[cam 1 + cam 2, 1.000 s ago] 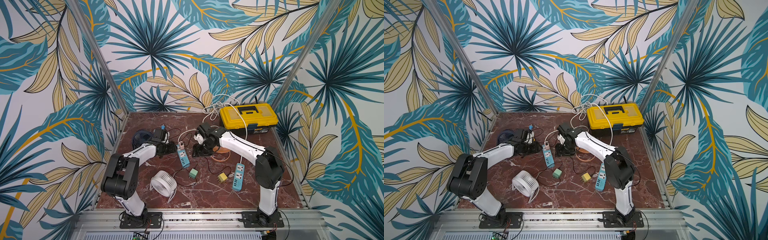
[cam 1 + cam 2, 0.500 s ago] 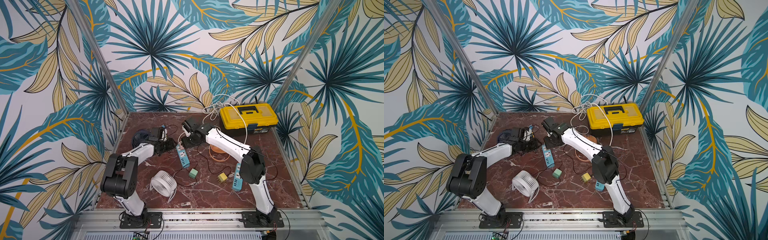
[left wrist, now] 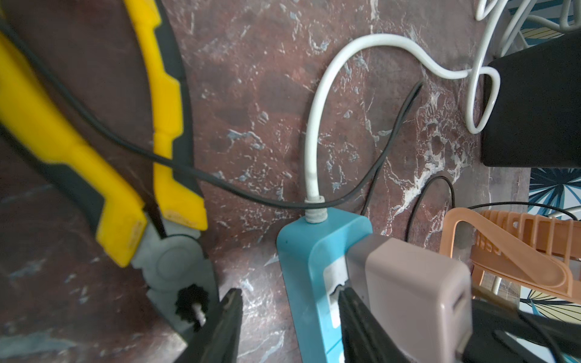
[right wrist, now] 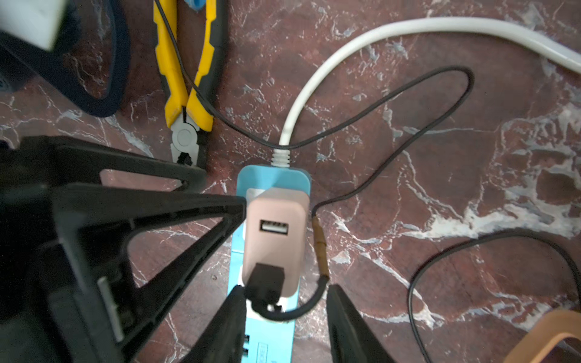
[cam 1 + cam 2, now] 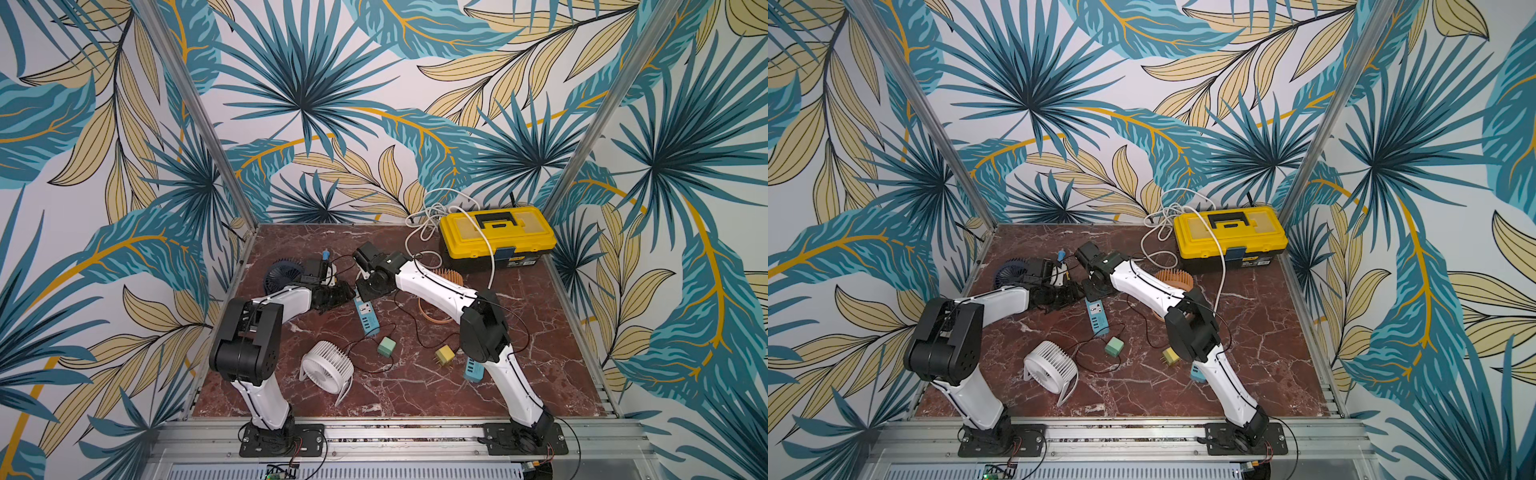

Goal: Unplug the desk fan from the power strip
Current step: Remove the plug from the socket.

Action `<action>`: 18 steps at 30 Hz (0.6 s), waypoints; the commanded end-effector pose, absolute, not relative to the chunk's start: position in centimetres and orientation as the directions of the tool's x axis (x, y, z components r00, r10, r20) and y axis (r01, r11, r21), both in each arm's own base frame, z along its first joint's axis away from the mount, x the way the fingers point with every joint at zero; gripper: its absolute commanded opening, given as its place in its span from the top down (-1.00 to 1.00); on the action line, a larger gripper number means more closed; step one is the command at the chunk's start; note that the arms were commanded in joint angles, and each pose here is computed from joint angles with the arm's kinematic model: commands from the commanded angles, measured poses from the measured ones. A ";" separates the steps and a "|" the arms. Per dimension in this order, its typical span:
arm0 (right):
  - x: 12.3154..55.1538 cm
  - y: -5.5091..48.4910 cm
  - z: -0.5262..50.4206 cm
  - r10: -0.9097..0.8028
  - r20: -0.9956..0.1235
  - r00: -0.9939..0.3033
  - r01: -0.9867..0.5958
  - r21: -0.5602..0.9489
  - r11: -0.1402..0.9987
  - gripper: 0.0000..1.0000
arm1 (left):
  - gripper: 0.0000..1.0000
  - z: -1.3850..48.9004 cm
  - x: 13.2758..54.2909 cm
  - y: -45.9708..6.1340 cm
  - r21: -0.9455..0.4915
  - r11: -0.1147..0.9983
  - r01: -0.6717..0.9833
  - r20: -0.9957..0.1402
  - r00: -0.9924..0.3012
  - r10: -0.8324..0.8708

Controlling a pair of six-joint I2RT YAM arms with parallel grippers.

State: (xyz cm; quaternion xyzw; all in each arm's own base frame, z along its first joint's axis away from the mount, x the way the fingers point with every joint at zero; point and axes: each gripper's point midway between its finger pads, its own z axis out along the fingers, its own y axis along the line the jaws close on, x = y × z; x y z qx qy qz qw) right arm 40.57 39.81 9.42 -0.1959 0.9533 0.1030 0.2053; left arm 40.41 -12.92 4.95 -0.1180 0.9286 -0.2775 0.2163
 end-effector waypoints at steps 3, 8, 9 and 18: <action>41.2 41.0 8.3 -0.317 -0.440 -0.840 -0.409 0.130 0.903 0.22 | -0.08 4.9 41.2 -12.9 -0.570 0.817 -0.093 -0.345 -0.875 -0.340; 41.6 41.3 7.3 -0.320 -0.426 -0.846 -0.406 0.127 0.905 0.28 | -0.08 4.8 41.2 -13.0 -0.566 0.819 -0.091 -0.341 -0.879 -0.333; 41.7 41.3 7.2 -0.320 -0.427 -0.845 -0.405 0.123 0.906 0.28 | -0.08 4.8 41.1 -13.1 -0.567 0.819 -0.089 -0.340 -0.881 -0.330; 42.4 41.0 7.1 -0.321 -0.441 -0.838 -0.395 0.084 0.915 0.54 | -0.08 4.4 41.0 -13.1 -0.543 0.835 -0.092 -0.330 -0.890 -0.313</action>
